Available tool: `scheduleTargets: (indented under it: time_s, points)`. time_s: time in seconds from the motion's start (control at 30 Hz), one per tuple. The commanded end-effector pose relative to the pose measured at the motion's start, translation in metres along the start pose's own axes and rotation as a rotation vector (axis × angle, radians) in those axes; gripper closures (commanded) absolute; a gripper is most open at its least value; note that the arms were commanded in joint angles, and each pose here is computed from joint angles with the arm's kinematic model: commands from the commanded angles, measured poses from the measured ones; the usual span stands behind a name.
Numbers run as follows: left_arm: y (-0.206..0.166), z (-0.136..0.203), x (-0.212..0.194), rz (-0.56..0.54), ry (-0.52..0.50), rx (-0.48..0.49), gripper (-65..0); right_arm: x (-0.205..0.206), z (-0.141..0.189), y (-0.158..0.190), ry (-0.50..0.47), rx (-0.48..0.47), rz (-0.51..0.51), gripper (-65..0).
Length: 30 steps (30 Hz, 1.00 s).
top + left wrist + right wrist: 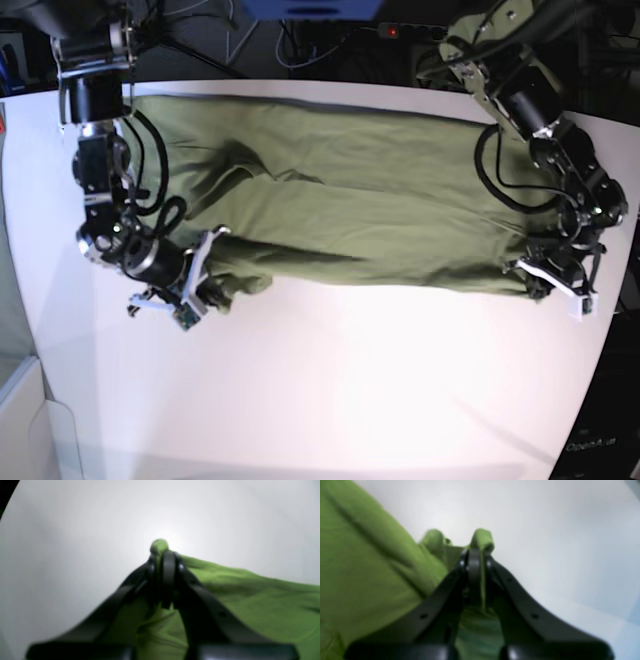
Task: Fold the T-shirt properly
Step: 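Fold the hem over onto the shoulder edge with both grippers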
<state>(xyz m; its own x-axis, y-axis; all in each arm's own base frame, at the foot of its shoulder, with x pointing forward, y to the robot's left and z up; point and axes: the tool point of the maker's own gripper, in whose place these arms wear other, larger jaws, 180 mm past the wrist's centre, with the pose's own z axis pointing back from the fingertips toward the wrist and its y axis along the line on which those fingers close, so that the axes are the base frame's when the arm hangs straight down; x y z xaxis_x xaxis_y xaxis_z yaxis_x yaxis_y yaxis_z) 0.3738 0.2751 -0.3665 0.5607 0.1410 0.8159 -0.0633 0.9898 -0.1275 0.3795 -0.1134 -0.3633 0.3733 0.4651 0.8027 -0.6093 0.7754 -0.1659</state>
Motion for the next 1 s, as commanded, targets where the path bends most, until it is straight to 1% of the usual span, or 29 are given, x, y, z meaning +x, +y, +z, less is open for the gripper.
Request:
scheduleTargets:
  time_s: [0.0,0.2,0.37,0.53,0.7,0.87,0.97]
  points:
    - [0.000,0.005,0.025,-0.012,-0.078,0.003,-2.8,0.016,0.013,-0.016,-0.053,-0.049,0.013,-0.7]
    - [0.004,0.014,0.008,-0.018,-0.055,0.021,-2.8,0.015,0.055,-0.007,-0.072,-0.111,0.039,-0.7]
    - [0.009,0.019,-0.017,-0.019,-0.009,0.029,-2.7,0.005,0.081,0.014,-0.066,-0.113,0.050,-0.7]
    - [0.014,0.034,-0.025,-0.049,-0.005,0.057,-2.7,-0.007,0.091,0.039,-0.050,-0.082,0.032,-0.7]
    - [0.007,0.053,-0.021,-0.049,-0.054,0.053,-2.7,-0.023,0.095,0.056,-0.030,-0.072,-0.031,-0.7]
    - [0.005,0.069,-0.016,-0.038,-0.106,0.034,-2.7,-0.031,0.104,0.075,-0.025,-0.046,-0.057,-0.7]
    - [0.005,0.075,-0.021,-0.037,-0.103,0.032,-2.7,-0.038,0.109,0.088,-0.034,-0.025,-0.076,-0.7]
